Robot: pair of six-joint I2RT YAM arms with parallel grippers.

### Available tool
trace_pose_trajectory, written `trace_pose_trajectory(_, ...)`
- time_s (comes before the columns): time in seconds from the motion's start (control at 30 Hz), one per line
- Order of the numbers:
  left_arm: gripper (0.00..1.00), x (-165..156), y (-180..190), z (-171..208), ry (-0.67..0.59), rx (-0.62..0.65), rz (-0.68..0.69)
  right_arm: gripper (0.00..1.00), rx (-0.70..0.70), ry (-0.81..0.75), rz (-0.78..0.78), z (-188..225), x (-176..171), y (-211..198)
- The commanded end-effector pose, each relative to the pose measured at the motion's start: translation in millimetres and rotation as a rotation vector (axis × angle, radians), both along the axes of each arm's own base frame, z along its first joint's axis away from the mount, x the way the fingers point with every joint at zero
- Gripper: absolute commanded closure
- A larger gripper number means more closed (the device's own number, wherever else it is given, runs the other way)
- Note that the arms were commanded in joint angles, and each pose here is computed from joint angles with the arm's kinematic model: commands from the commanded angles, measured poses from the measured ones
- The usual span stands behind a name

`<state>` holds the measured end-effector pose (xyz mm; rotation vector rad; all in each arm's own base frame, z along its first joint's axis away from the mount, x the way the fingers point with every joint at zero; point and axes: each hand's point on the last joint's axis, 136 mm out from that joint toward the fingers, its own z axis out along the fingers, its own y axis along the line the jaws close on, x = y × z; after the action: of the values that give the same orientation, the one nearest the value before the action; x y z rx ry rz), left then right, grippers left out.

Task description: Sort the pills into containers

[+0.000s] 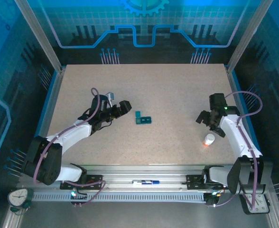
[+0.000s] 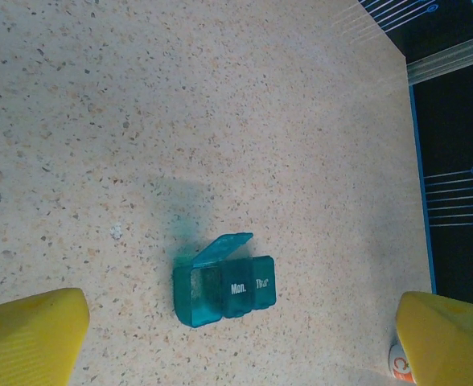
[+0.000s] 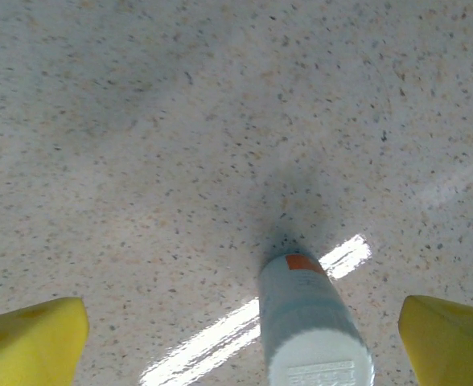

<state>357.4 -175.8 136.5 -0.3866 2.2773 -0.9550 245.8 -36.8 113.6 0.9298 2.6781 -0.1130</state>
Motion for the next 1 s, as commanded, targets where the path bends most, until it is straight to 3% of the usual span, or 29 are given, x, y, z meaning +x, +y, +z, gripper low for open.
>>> trace_pose_trajectory(0.0,0.01,0,-3,-6,0.009,-0.023,-0.016,0.02,0.004,0.058,-0.043,-18,-12,-4)
trace_pose_trajectory(0.3,0.01,4,-7,-8,0.018,-0.041,-0.021,0.07,0.038,0.091,-0.058,-45,-34,2)
trace_pose_trajectory(0.57,0.01,6,-10,-9,0.026,-0.064,-0.024,0.12,0.028,0.108,-0.060,-54,-35,0)
trace_pose_trajectory(0.97,0.01,2,-9,-7,0.023,-0.059,-0.028,0.31,-0.005,0.083,-0.047,-53,-28,-10)
